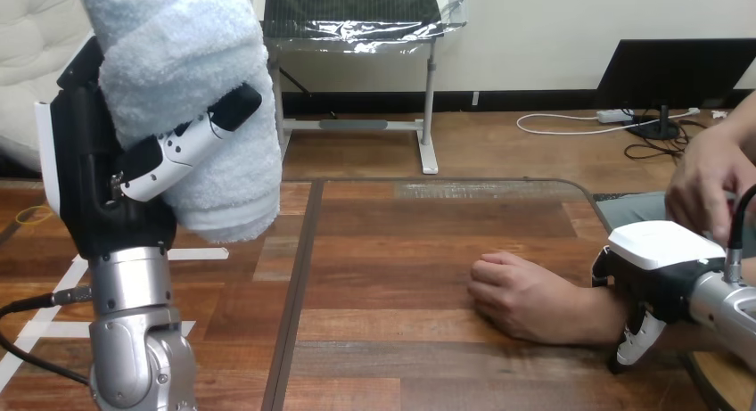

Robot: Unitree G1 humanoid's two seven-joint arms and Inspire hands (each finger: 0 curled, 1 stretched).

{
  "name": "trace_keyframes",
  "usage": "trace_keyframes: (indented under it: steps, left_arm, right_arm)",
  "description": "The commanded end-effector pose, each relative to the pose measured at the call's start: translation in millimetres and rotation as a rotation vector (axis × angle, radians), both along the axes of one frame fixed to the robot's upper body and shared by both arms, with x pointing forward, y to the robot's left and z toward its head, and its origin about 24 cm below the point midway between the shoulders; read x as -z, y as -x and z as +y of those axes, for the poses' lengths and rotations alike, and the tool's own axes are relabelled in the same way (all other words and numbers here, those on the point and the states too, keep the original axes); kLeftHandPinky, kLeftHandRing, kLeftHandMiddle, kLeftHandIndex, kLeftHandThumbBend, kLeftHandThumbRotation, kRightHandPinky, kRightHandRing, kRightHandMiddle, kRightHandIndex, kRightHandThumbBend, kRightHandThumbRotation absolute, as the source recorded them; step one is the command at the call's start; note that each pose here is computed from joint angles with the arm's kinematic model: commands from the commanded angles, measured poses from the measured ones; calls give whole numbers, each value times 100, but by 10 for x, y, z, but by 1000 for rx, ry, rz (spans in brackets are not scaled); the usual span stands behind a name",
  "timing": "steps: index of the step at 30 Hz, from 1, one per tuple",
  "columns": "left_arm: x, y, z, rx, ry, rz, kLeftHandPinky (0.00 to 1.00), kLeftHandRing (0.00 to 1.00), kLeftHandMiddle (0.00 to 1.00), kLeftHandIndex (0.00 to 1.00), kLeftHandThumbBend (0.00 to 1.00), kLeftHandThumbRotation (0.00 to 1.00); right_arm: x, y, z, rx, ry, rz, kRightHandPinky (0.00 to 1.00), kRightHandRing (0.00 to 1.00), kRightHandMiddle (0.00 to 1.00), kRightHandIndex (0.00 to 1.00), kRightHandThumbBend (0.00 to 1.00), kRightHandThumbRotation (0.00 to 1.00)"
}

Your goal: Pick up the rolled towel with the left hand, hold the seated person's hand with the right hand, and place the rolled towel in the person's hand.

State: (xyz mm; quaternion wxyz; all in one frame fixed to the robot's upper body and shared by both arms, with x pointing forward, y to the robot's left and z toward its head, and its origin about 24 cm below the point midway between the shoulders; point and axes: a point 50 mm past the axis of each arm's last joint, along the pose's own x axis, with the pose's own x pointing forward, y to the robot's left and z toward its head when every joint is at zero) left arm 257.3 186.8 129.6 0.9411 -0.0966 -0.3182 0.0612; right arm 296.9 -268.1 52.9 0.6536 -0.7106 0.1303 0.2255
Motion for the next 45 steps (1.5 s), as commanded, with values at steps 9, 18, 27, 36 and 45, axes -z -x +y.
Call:
trace_keyframes:
  steps: [9,18,27,36,45]
  left_arm:
    - [-243,-18,-36,15,-15,-113,23,28,35,39,56,0]
    - [-249,-18,-41,15,-22,-116,23,29,35,39,57,0]
    - [-249,-21,-38,2,-40,-116,23,28,35,39,56,0]
    - [-249,-25,-43,16,-23,-118,23,28,35,39,56,0]
    - [-251,-24,-46,7,-33,-117,23,28,35,39,56,0]
  right_arm:
    - [54,-13,57,-5,-54,5,15,23,35,48,89,4]
    - [47,-13,52,0,-52,8,16,25,37,49,88,6]
    - [43,-11,44,0,-54,6,16,24,36,50,89,6]
    - [47,-12,35,1,-45,12,15,23,36,50,88,6]
    - [43,-15,30,3,-47,9,15,23,35,49,88,7]
